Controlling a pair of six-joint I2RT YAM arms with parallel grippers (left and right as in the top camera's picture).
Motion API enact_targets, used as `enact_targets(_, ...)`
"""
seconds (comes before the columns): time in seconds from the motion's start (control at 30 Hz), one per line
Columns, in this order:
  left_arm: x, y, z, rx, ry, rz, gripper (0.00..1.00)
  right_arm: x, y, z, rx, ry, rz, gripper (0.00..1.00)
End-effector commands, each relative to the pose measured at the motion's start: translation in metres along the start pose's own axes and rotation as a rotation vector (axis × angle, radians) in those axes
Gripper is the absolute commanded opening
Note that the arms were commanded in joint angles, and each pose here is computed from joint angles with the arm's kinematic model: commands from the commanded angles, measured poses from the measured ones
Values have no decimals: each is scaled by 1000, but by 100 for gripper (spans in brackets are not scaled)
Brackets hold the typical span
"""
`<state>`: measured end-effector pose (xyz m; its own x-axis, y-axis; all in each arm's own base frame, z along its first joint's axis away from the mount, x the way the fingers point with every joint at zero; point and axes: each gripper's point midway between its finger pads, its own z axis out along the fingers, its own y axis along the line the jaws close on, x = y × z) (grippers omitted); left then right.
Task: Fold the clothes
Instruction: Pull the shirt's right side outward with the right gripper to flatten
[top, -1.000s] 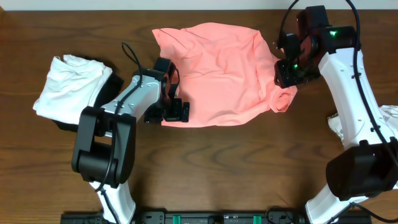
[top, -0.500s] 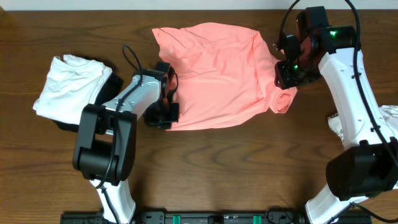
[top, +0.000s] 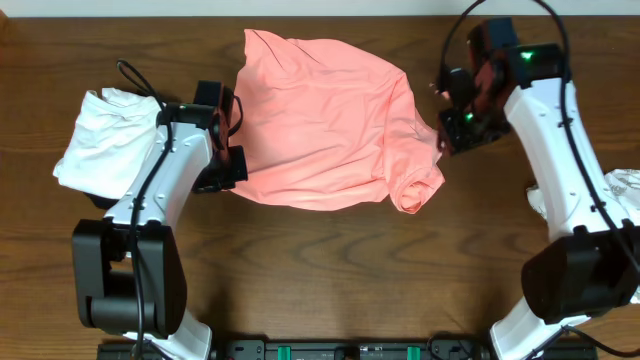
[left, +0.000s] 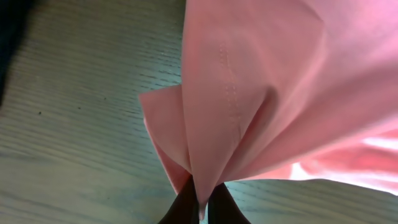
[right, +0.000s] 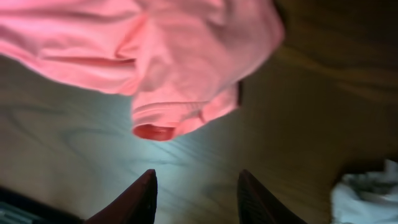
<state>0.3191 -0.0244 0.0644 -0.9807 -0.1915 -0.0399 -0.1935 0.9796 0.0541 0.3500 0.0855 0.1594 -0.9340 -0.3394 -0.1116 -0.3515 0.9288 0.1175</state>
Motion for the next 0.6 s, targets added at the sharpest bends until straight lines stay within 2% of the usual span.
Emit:
enact_targets(0.0, -2, 4, 0, -25, -7, -13, 6, 12, 24, 25, -51, 61, -52, 40)
enact_targets(0.13, -2, 4, 0, -24, -7, -12, 6, 22, 31, 59, -48, 88, 8, 40)
enact_targets(0.23, -2, 4, 0, -24, -8, -12, 6, 25, 18, 85, 16, 77, 38, 40)
enact_targets(0.43, -2, 4, 0, -24, -8, -12, 6, 33, -14, 101, 188, 90, -37, 42)
enact_targets(0.57, -5, 3, 0, -21, -18, -13, 6, 24, -21, 100, 227, 56, -60, 44)
